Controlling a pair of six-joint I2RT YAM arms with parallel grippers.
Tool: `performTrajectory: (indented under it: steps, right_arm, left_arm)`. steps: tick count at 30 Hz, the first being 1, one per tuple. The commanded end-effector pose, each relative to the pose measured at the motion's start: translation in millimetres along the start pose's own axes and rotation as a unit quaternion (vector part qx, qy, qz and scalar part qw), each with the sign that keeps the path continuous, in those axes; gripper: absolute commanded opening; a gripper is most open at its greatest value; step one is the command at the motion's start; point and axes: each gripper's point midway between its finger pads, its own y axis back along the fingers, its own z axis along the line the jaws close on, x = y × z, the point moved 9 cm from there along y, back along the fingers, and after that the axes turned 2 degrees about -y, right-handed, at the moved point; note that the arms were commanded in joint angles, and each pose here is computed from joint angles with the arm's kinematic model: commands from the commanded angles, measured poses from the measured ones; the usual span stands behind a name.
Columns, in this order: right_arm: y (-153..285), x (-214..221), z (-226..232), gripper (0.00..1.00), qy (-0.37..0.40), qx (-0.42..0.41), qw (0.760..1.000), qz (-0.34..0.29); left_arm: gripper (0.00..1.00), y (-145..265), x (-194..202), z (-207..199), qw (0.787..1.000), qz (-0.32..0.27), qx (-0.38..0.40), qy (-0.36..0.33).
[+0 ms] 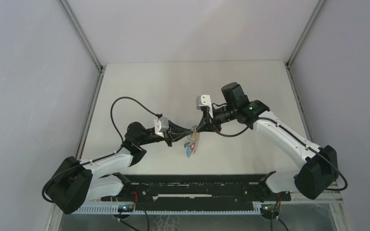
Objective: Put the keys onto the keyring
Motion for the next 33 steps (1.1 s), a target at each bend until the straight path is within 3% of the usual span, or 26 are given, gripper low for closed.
performTrajectory:
  steps: [1, 19, 26, 33]
  right_arm:
    - [6.7, 6.2, 4.7, 0.00, -0.027, 0.003, 1.000, -0.001]
    - [-26.2, -3.1, -3.5, 0.00, -0.041, -0.021, 0.999, -0.025]
    - [-2.7, -0.2, 5.2, 0.21, 0.014, 0.016, 0.999, -0.042]
    - [10.8, -3.1, 17.2, 0.30, 0.107, 0.031, 0.990, -0.090]
  left_arm:
    - [0.00, 3.4, -13.4, -3.7, 0.999, -0.037, -0.003, -0.031]
    - [0.00, -0.4, -17.1, -7.0, 0.997, -0.077, 0.016, -0.016]
    - [0.00, 1.3, -17.4, -8.0, 0.996, -0.083, 0.012, -0.018]
    - [0.00, 1.9, -19.5, -8.4, 0.996, -0.082, 0.012, -0.020]
